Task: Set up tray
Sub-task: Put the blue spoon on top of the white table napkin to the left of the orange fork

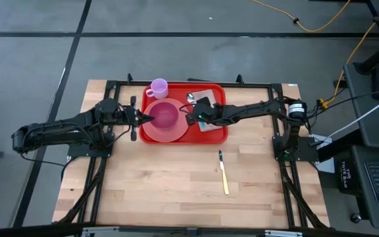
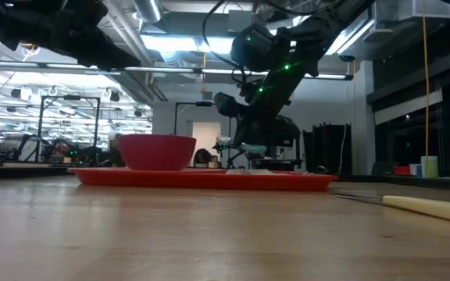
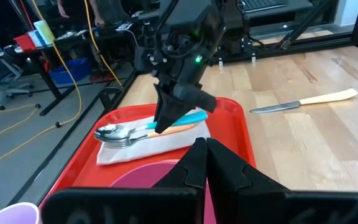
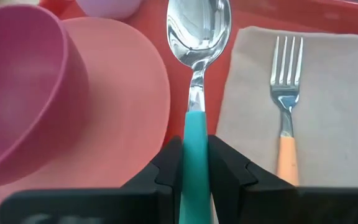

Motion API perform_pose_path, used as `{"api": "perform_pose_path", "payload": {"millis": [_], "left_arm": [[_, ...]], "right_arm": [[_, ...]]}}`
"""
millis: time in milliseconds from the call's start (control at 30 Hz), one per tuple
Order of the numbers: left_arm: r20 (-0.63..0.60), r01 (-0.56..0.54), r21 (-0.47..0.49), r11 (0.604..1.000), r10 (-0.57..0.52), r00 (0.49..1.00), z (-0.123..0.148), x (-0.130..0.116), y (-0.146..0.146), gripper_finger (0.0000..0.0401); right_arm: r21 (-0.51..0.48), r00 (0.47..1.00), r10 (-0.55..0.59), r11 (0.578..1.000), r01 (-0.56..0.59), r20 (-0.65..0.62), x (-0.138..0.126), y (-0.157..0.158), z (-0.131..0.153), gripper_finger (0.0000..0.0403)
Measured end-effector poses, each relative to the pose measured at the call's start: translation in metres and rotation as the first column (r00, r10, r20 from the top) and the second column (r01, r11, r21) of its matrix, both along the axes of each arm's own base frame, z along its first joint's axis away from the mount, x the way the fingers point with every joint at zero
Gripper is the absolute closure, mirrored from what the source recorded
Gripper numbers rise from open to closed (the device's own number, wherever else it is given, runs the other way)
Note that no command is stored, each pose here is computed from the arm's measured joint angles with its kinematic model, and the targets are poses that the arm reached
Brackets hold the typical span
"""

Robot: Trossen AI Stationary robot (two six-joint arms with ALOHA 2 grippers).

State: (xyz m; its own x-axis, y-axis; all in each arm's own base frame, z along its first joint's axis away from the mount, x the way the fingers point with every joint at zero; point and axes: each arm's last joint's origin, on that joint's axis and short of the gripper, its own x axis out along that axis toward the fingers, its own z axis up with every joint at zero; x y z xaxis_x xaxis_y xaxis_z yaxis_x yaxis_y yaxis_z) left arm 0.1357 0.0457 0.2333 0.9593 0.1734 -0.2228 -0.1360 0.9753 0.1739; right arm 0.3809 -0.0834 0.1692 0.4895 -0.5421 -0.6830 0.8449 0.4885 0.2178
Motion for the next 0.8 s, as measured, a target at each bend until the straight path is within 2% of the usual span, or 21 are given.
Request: {"api": "perform_pose_path", "payload": {"millis": [367,800], "left_arm": [[0.000,0.000,0.000,1.000,0.000,1.000,0.000,0.000,0.000,0.0399],[-0.001,0.000,0.001,1.000,0.000,1.000,0.000,0.000,0.000,0.0399]], "right_arm": [[0.056,0.998,-0.037,0.998,0.040,-0.041,-0.001,-0.018,-0.023,0.0343],[0.078,0.995,-0.078,0.993,0.084,-0.069,-0.006,-0.028,-0.029,0.0343]]}}
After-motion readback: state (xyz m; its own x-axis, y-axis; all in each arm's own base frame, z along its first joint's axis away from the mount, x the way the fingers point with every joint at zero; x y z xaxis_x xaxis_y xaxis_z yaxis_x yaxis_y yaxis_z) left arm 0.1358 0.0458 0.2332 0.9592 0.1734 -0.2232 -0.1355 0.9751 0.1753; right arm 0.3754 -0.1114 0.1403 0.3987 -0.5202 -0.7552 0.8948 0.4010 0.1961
